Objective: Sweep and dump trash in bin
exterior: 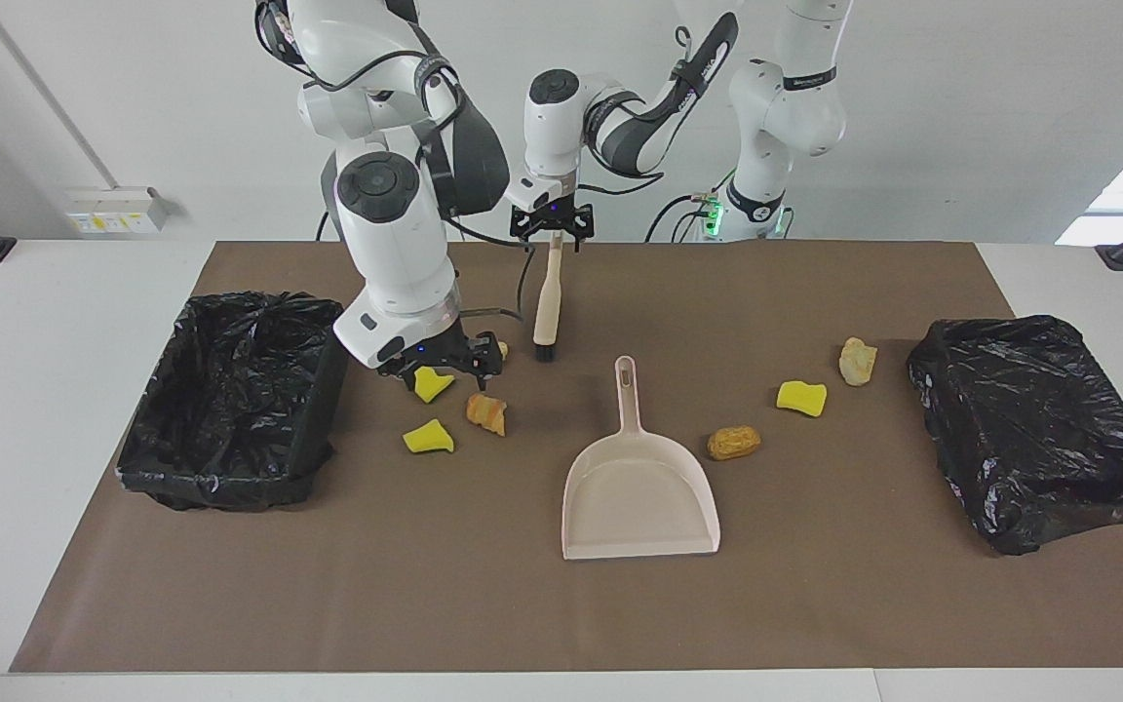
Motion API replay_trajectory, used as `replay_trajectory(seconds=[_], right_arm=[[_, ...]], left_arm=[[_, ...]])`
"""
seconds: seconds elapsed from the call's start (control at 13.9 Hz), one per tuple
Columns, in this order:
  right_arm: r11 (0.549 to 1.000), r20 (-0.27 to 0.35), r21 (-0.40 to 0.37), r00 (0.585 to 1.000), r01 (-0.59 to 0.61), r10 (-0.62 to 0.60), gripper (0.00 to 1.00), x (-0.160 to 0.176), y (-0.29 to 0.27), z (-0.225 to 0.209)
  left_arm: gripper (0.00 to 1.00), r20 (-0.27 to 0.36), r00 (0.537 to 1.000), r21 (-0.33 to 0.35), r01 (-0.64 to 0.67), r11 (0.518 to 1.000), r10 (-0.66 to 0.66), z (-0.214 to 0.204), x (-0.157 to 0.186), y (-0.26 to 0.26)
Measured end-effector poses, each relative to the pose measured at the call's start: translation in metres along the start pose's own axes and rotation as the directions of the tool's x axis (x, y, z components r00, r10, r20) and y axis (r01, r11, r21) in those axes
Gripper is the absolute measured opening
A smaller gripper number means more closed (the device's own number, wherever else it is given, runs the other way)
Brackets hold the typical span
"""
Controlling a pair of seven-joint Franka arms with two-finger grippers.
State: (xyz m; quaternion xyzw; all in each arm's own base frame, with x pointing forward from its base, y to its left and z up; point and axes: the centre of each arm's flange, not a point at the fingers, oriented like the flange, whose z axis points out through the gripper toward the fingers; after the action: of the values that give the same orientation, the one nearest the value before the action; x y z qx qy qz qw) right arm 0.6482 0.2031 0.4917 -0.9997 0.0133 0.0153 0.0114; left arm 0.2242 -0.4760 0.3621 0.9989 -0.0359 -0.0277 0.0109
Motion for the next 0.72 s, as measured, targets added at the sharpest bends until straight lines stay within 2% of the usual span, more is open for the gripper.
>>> replay_trajectory(seconds=[0.43, 0.5, 0.58, 0.72], right_arm=[[1.0, 0.001, 0.0, 1.0, 0.001, -0.001, 1.0, 0.0, 0.0, 0.001], [1.0, 0.002, 0.0, 1.0, 0.001, -0.001, 1.0, 0.0, 0.0, 0.001], [1.0, 0.002, 0.0, 1.0, 0.001, -0.001, 1.0, 0.0, 0.0, 0.001], [1.0, 0.002, 0.0, 1.0, 0.001, -0.001, 1.0, 0.0, -0.001, 0.001]], left_arm=[[1.0, 0.009, 1.0, 0.014, -0.015, 1.0, 0.015, 0.008, -0.007, 0.004], [0.95, 0.013, 1.0, 0.02, -0.021, 1.0, 0.021, 0.012, -0.01, 0.005], [0.95, 0.015, 1.0, 0.023, -0.024, 0.999, 0.023, 0.014, -0.011, 0.006], [0.72, 0.02, 1.0, 0.031, -0.024, 0.999, 0.023, 0.015, -0.011, 0.005]])
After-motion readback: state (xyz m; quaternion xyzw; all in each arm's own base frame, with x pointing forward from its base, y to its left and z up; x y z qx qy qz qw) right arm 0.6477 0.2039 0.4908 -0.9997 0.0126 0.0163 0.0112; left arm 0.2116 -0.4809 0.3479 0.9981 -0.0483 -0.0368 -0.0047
